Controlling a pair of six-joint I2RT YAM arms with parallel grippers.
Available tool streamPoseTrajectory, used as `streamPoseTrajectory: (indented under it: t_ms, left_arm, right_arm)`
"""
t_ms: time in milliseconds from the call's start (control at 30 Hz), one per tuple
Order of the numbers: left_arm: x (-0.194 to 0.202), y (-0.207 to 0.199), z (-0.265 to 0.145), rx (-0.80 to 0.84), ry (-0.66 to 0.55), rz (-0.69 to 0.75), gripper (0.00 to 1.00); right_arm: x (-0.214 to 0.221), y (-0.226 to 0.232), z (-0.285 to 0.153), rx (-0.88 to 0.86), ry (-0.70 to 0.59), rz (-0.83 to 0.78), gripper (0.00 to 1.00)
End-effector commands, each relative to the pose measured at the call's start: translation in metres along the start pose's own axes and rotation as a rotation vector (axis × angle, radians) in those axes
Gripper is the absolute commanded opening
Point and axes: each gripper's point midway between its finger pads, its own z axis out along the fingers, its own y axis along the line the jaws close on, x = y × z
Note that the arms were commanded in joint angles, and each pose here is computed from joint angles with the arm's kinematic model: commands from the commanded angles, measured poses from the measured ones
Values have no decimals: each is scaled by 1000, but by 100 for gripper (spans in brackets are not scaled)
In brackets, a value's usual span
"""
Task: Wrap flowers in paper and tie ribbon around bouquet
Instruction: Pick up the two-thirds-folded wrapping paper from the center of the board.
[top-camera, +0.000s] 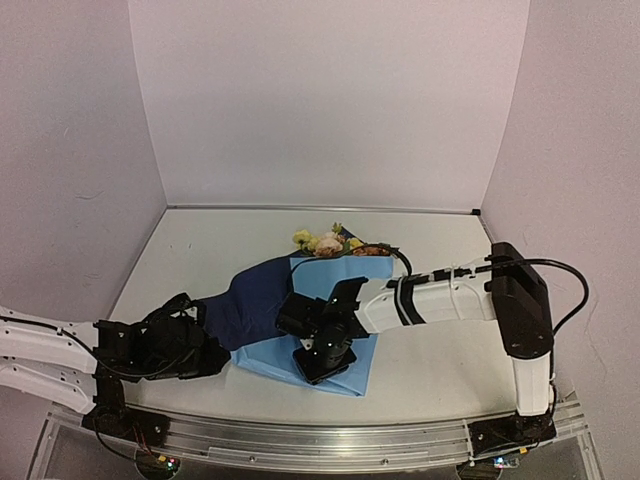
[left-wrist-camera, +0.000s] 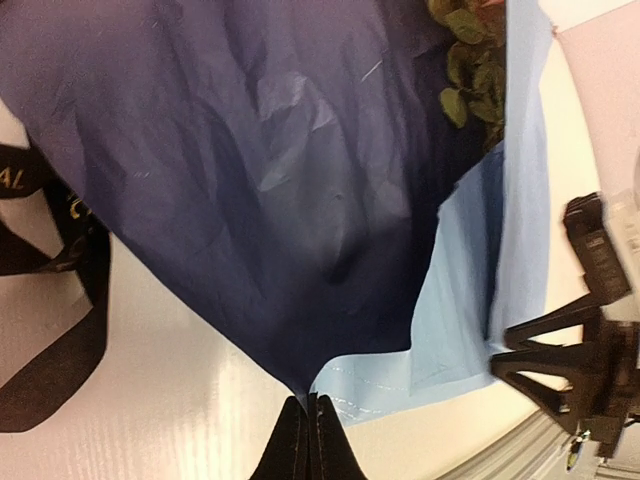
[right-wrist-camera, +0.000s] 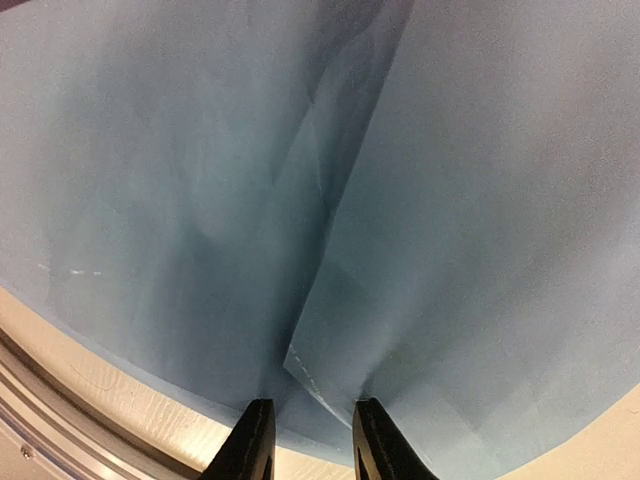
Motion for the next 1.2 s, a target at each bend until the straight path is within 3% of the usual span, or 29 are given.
streamPoseTrajectory:
  t_ms: [0, 333, 500, 567, 867, 1167]
  left_arm:
    - [-22, -40, -13, 129, -67, -10, 0]
    - [-15, -75, -15, 255, -28, 89, 3]
    - [-9, -55, -5, 168, -15, 37, 47]
    - [-6, -43, -1, 120, -10, -20, 59]
    - [14, -16, -1, 42, 77, -233, 79]
    - [13, -32, -23, 128, 64, -247, 95]
  right_arm:
    - [5, 2, 13, 49, 11, -52, 28]
    - [11, -1, 30, 111, 14, -61, 31]
    - [12, -2, 29, 105, 7, -58, 32]
    - [11, 0, 28, 95, 0, -57, 33]
    - [10, 10, 29, 47, 6, -44, 34]
    - [10, 14, 34, 22, 5, -34, 36]
